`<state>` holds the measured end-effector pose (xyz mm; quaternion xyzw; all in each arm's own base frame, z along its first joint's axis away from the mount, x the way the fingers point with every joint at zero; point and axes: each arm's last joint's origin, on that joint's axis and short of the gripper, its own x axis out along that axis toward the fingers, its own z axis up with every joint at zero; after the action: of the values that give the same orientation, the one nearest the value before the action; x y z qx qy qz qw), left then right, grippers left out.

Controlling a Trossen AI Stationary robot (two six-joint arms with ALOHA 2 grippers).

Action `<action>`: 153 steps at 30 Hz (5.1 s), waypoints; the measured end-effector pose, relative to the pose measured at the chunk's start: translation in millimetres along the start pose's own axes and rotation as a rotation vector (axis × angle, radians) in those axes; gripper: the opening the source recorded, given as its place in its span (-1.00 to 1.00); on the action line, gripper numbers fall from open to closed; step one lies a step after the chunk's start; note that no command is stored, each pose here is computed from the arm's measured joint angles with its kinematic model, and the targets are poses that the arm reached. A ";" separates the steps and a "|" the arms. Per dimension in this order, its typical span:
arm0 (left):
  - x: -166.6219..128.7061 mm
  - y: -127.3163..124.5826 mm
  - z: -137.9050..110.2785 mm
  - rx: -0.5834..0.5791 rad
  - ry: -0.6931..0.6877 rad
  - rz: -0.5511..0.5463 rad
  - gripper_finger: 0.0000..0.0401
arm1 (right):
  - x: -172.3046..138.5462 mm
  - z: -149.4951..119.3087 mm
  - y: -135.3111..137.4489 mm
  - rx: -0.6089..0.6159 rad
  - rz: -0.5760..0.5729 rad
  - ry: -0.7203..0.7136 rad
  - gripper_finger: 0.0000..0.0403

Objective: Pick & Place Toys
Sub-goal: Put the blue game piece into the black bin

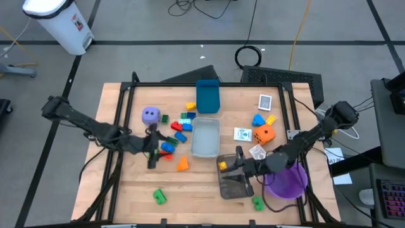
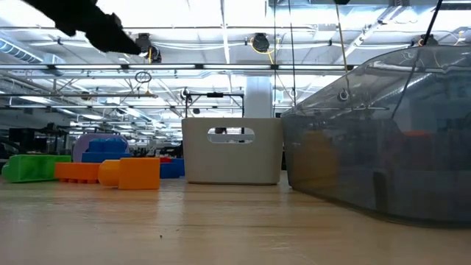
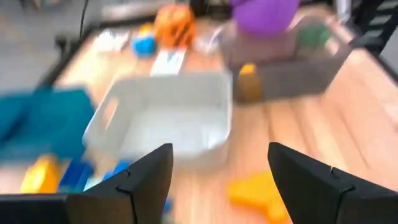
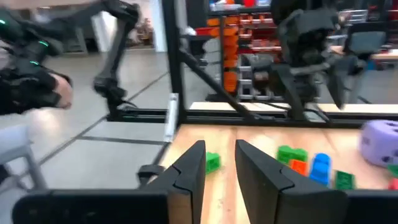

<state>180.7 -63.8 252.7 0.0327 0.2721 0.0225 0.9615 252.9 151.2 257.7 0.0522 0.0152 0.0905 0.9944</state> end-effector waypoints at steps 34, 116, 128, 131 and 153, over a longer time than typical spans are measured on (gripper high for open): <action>93.8 52.3 -51.4 -0.032 0.623 -0.120 0.35 | 5.9 -13.0 -15.9 -0.133 -0.059 0.122 -0.64; 97.0 80.7 118.2 0.188 -0.271 -0.175 -0.23 | 22.4 17.1 -143.5 -0.221 -0.340 0.056 0.31; 101.1 77.1 130.9 0.186 -0.444 -0.284 -0.21 | 23.4 24.6 -139.7 -0.257 -0.213 -0.025 0.27; 104.9 76.0 131.3 0.182 -0.460 -0.292 -0.25 | 23.5 26.8 -138.3 -0.268 -0.173 -0.050 0.25; 117.8 75.1 132.5 0.150 -0.512 -0.300 -0.11 | 23.6 30.2 -134.3 -0.280 -0.159 -0.089 -0.34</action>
<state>348.5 11.6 309.5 0.0675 0.0234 -0.1490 0.9862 301.3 21.0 272.9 -0.0841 -0.0373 0.0102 0.9957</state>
